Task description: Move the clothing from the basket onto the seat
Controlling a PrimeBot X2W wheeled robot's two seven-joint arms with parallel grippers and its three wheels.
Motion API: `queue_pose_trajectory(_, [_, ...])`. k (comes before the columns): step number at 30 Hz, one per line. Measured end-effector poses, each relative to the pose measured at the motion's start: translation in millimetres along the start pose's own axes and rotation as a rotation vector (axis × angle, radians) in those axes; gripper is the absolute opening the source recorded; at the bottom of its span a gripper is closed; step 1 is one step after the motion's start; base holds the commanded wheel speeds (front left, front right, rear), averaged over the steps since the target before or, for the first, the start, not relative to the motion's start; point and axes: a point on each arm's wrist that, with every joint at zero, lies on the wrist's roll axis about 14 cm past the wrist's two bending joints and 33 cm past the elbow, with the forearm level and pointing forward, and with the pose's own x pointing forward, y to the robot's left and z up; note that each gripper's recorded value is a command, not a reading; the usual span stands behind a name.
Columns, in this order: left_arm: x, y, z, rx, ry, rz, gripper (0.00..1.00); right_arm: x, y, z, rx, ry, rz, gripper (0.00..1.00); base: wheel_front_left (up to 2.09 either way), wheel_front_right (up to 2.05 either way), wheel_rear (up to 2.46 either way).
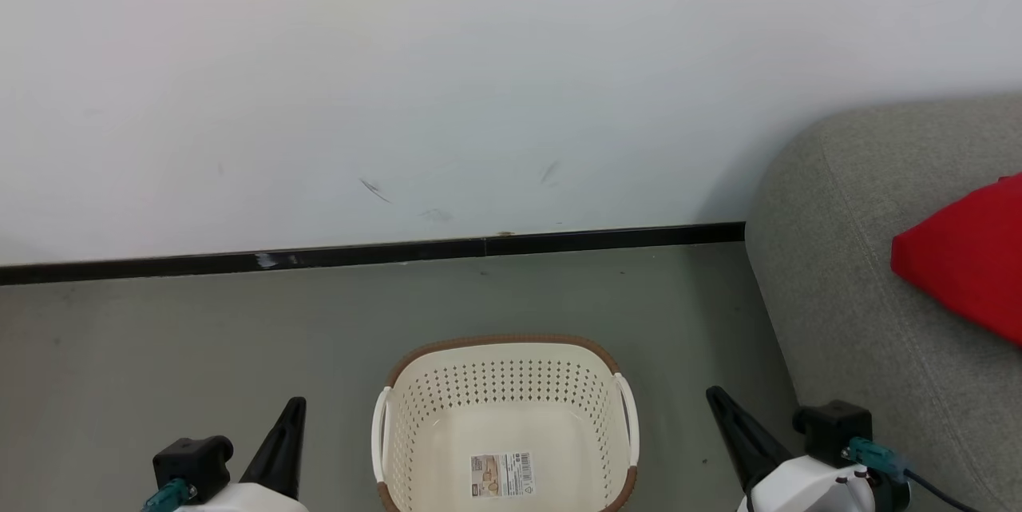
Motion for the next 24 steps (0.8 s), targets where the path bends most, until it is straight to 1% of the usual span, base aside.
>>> queue_pose_trajectory(2, [-1.1, 0.9, -3.0, -0.018, 0.010, 0.008, 0.00, -2.0, -0.5, -2.8, 0.014, 0.006, -0.006, 0.00, 0.00, 0.00, 0.00])
queue_pose_trajectory(8, [0.1, 6.0, -1.5, -0.091, 0.015, 0.032, 0.00, -0.7, -2.7, 5.2, 0.075, -0.024, -0.020, 0.00, 0.00, 0.00, 0.00])
queue_pose_trajectory(19, [3.8, 9.9, 1.7, -0.215, 0.022, 0.054, 0.00, -3.7, -19.5, 9.1, 0.269, -0.041, -0.095, 0.00, 0.00, 0.00, 0.00])
queue_pose_trajectory(24, [6.7, 9.7, 2.1, -0.294, 0.027, 0.057, 0.00, -4.2, -29.3, 10.5, 0.355, -0.050, -0.131, 0.00, 0.00, 0.00, 0.00])
